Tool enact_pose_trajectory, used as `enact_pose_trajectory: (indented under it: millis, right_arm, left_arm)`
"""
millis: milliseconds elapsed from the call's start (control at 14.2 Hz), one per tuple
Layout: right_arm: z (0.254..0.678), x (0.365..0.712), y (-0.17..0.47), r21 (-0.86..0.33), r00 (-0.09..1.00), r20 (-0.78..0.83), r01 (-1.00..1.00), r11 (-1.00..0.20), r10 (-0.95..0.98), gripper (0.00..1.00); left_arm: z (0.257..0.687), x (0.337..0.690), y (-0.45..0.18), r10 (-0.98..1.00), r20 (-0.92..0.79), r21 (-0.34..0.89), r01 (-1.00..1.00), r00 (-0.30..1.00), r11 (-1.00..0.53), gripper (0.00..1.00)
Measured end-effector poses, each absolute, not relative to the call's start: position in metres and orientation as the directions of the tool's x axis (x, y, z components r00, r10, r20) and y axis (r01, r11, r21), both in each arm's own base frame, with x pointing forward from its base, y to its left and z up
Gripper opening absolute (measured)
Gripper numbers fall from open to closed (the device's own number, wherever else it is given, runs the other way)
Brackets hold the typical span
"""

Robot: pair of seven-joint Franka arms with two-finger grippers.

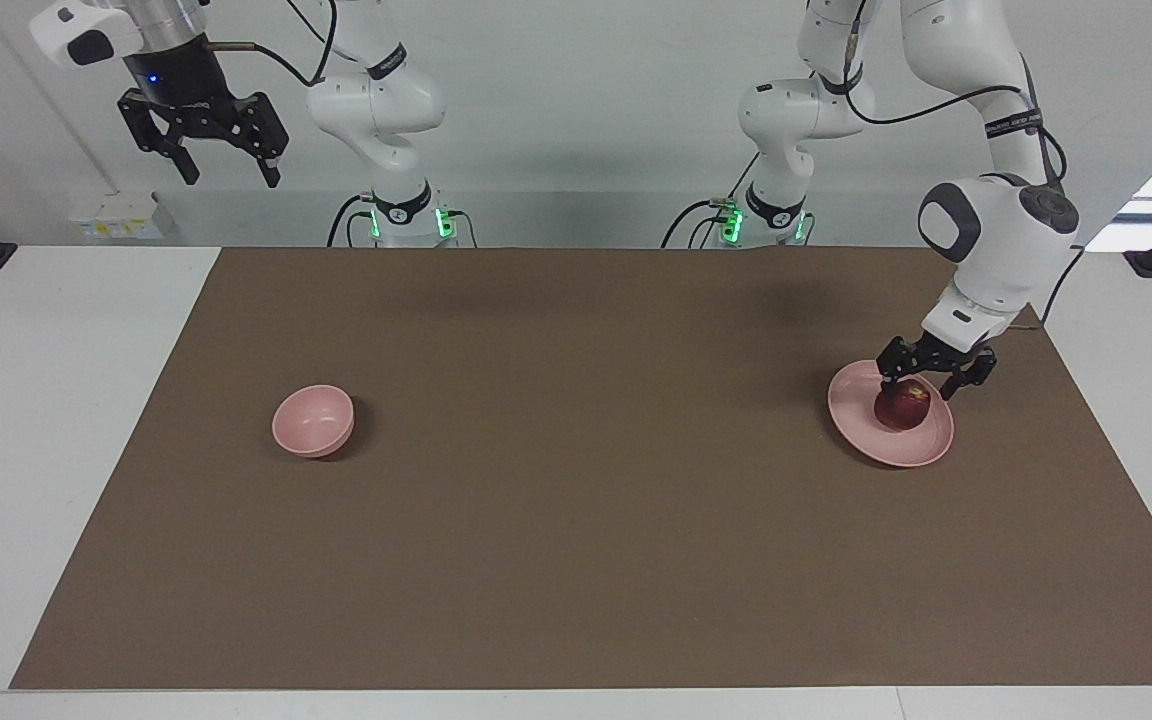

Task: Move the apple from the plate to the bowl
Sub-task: 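Lower the left gripper onto the apple on the plate and close it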

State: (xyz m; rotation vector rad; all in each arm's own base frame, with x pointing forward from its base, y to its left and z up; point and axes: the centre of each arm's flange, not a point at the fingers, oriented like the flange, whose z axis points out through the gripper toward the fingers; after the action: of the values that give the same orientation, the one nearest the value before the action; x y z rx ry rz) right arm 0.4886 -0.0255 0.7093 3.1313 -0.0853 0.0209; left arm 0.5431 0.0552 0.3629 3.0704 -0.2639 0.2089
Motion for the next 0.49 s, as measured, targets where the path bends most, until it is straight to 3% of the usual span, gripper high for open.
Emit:
enact_pose_trajectory:
  millis: [353, 494]
  right_arm:
    - [0.7093, 0.4886, -0.0256, 0.009, 0.998, 0.014, -0.055, -0.998, -0.054, 1.00]
    - [0.7093, 0.4886, -0.0256, 0.009, 0.998, 0.014, -0.055, -0.998, -0.054, 1.00]
  left_arm:
    - [0.3525, 0.5437, 0.0555, -0.167, 0.129, 0.043, -0.173, 0.978, -0.984, 1.00]
    - [0.3508, 0.5426, 0.0550, -0.167, 0.126, 0.045, -0.174, 0.978, -0.984, 0.81]
